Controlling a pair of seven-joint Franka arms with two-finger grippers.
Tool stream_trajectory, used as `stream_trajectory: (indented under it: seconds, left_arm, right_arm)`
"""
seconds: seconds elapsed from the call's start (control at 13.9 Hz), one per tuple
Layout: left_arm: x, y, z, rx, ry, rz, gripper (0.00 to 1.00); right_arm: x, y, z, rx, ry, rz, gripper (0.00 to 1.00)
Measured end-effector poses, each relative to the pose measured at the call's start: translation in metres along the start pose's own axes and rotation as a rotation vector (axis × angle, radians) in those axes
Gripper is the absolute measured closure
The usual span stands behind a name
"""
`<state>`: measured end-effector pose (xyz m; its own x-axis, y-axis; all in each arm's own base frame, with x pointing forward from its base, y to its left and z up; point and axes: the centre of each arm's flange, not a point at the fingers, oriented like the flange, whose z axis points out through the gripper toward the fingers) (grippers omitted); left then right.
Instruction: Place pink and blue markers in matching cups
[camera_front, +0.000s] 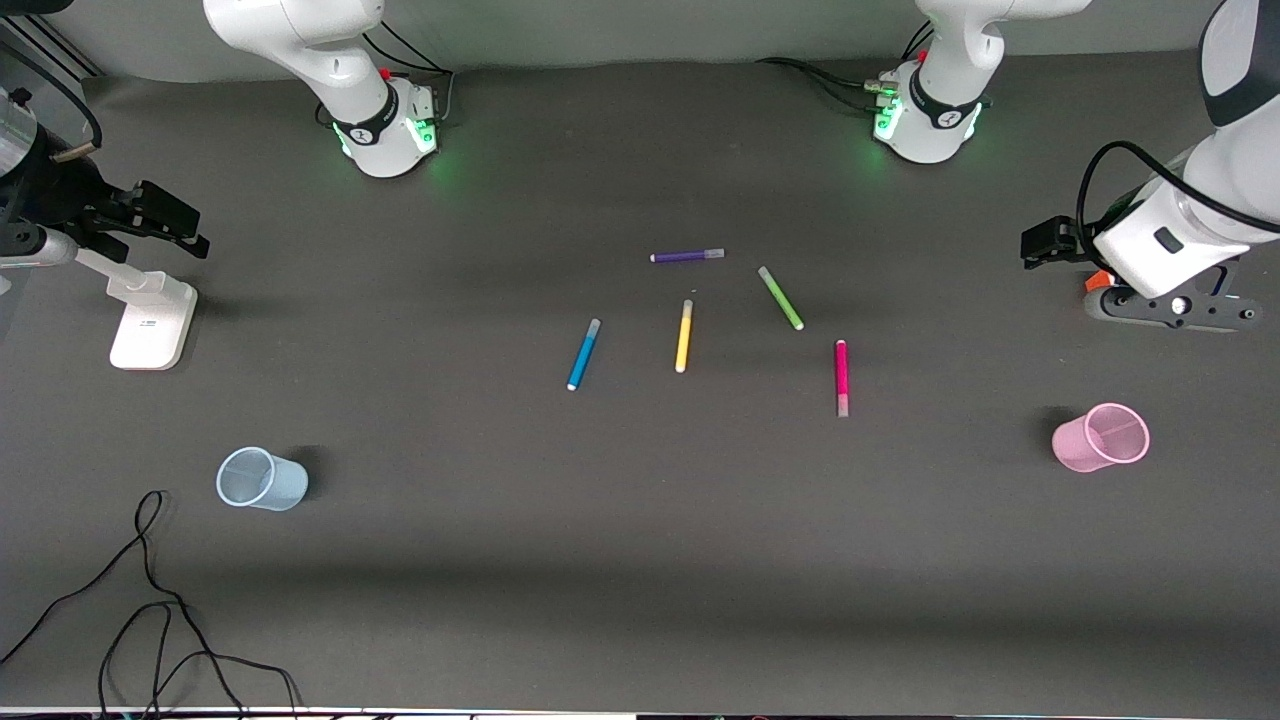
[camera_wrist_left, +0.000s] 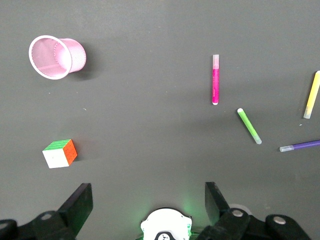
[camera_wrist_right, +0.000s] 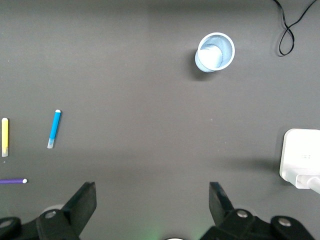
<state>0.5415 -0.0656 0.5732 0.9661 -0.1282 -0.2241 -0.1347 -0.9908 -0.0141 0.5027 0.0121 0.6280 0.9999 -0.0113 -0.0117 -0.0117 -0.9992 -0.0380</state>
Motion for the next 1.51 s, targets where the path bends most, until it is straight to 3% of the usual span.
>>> stream_trajectory:
  seconds: [0.72,1.08,1.51]
  left_arm:
    - [0.001,0.004,0.001,0.0,-0.001,0.004,0.0]
    - [0.019,0.033,0.026,-0.001,-0.047,0.052,0.0]
    - [0.098,0.057,0.124,-0.101,-0.06,0.068,0.0]
  right_arm:
    - [0.007,-0.021,0.011,-0.012,-0.02,-0.005,0.0]
    - [0.004,-0.128,0.044,-0.05,-0.067,0.073,0.0]
    - [-0.002,-0.236,0.093,-0.013,-0.082,0.205,0.0]
